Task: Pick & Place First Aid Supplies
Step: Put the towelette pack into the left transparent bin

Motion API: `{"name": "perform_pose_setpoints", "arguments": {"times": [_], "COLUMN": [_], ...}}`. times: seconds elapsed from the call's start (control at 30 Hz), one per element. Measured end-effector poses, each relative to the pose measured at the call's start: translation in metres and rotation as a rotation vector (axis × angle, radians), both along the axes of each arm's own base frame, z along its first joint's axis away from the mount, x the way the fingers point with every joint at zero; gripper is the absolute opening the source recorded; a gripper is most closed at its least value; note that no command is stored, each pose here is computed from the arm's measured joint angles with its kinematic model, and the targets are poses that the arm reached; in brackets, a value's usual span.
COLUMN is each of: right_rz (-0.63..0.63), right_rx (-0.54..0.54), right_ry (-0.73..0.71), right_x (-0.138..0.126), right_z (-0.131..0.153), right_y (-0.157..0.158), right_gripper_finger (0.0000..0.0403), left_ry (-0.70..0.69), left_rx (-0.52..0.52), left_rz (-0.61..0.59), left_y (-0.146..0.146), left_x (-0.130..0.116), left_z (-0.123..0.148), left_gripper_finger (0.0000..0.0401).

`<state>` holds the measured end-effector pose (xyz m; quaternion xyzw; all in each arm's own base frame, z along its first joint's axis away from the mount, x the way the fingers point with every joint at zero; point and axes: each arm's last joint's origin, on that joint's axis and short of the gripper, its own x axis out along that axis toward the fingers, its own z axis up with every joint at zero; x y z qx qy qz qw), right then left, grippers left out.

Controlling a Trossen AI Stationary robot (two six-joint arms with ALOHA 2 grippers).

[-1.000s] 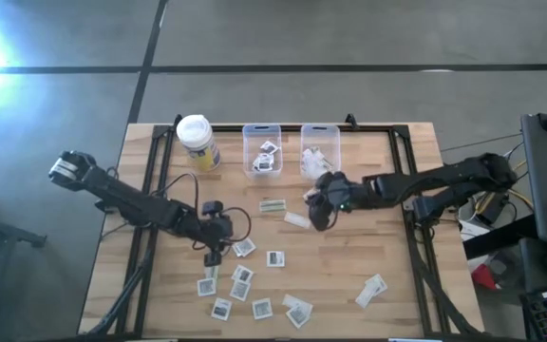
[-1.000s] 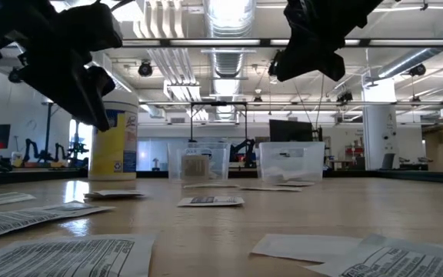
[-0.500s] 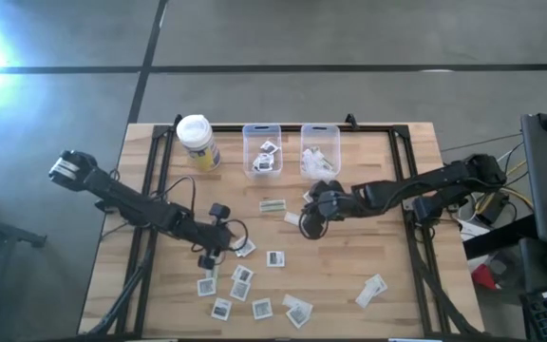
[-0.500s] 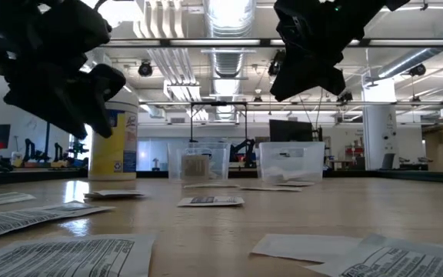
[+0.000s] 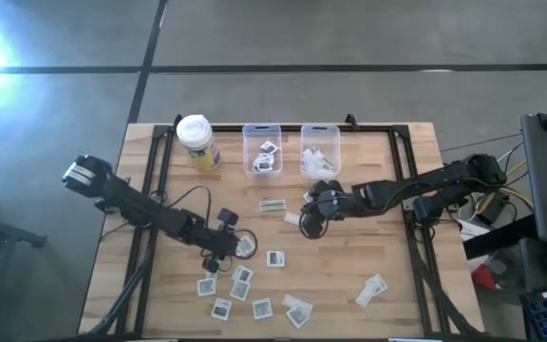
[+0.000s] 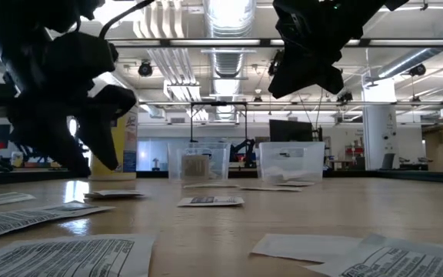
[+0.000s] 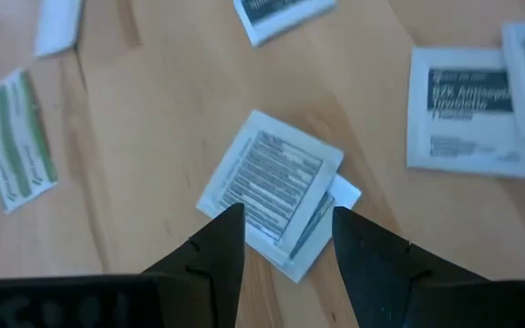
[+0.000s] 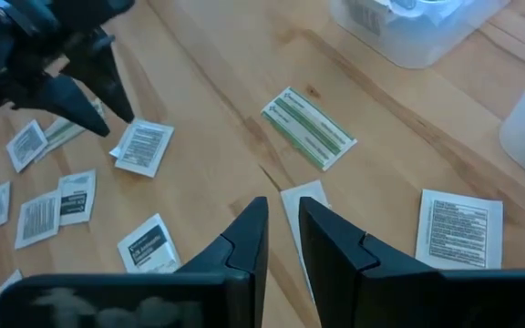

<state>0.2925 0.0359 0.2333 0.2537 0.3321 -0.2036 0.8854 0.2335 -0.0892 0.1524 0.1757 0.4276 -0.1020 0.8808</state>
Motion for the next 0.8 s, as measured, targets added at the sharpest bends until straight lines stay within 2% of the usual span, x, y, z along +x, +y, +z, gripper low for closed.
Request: {"name": "perform_pose_setpoints", "arguments": {"times": [0.23, 0.4, 0.57, 0.7, 0.8], "right_rz": [0.000, 0.000, 0.000, 0.001, 0.001], "right_rx": [0.000, 0.001, 0.001, 0.001, 0.001], "right_ry": [-0.001, -0.004, -0.007, -0.007, -0.007], "right_x": [0.000, 0.000, 0.000, 0.000, 0.000], "right_z": [0.000, 0.000, 0.000, 0.000, 0.000], "right_y": [0.000, 0.000, 0.000, 0.000, 0.000], "right_gripper_finger": [0.0072, 0.0075, 0.0067, 0.0061, 0.0059], "left_ry": [0.030, 0.039, 0.042, 0.146, 0.234], "left_rx": [0.039, 0.029, -0.083, -0.151, -0.249], "left_rz": [-0.035, -0.017, 0.116, 0.170, 0.225], "left_y": [-0.002, -0.003, -0.005, -0.006, -0.007], "left_x": [0.004, 0.008, 0.013, 0.009, 0.005], "left_z": [-0.006, -0.008, -0.001, 0.012, 0.024], "left_gripper_finger": [0.0161, 0.0161, 0.0161, 0.0161, 0.0161]}}
